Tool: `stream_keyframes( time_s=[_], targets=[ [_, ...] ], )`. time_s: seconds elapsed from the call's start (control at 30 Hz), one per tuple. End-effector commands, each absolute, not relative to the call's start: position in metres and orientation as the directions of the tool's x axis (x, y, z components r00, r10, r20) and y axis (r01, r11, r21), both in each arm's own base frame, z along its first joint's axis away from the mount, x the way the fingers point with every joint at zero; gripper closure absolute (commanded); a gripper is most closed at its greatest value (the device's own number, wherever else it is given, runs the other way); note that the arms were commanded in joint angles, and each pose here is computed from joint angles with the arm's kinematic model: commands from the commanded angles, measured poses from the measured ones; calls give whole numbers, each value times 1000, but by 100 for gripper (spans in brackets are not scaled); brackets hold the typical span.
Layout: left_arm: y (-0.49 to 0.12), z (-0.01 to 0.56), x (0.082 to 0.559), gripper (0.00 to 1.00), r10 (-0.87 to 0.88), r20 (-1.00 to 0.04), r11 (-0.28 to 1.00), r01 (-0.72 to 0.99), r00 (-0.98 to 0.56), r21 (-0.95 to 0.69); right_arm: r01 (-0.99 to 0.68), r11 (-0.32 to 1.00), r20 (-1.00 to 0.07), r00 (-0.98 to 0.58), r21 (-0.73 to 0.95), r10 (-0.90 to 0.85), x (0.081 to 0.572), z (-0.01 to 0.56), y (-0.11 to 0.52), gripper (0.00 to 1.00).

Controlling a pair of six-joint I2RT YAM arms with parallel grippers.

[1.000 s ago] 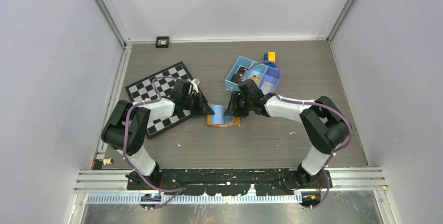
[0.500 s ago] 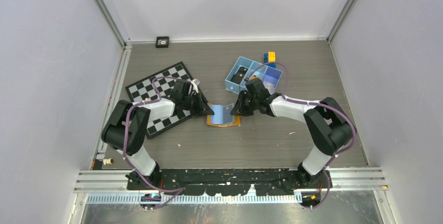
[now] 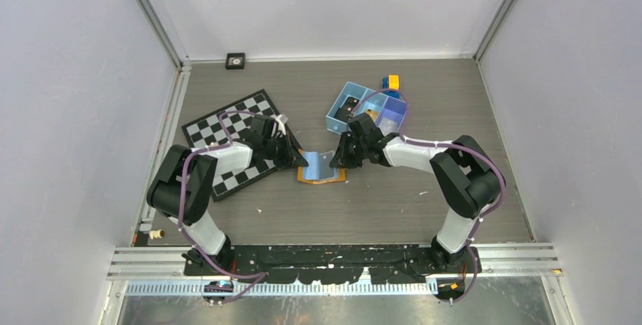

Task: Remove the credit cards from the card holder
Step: Remove the credit card from the card holder.

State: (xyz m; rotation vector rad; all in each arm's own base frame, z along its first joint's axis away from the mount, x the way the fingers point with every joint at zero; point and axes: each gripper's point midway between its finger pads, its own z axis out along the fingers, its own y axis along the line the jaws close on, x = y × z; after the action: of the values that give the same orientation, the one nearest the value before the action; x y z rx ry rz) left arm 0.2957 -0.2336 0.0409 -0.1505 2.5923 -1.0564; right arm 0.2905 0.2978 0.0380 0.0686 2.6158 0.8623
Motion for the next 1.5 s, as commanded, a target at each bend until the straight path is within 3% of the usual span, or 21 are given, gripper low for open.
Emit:
stream_keyframes(
  time_s=[0.0, 0.5, 0.63, 0.93, 1.03, 1.27, 1.33, 1.47],
  targets=[
    [-241, 43, 300, 100, -206, -278, 714, 50, -938, -698, -136, 788, -352, -930, 600, 107, 284, 40, 323, 86],
    [-243, 42, 299, 98, -205, -265, 706, 45, -942, -707, -191, 709, -374, -921, 679, 110, 280, 59, 340, 87],
    [-246, 47, 298, 85, -209, -263, 681, 53, -942, -730, -202, 694, -402, -905, 691, 137, 283, 70, 338, 99],
    [-261, 78, 297, 43, -254, -303, 524, 133, -919, -841, -182, 653, -414, -883, 736, 220, 290, 88, 323, 99],
    [-262, 77, 297, 37, -253, -302, 517, 136, -919, -845, -177, 643, -411, -881, 745, 235, 291, 90, 322, 99],
    [-270, 65, 296, 39, -235, -254, 495, 109, -938, -862, -179, 602, -408, -873, 778, 269, 293, 100, 319, 100],
    [-271, 62, 296, 49, -230, -246, 495, 105, -942, -863, -184, 595, -413, -869, 782, 274, 293, 103, 318, 99],
    [-273, 68, 296, 84, -230, -250, 474, 116, -940, -873, -191, 578, -421, -858, 793, 295, 293, 111, 314, 99]
  ],
)
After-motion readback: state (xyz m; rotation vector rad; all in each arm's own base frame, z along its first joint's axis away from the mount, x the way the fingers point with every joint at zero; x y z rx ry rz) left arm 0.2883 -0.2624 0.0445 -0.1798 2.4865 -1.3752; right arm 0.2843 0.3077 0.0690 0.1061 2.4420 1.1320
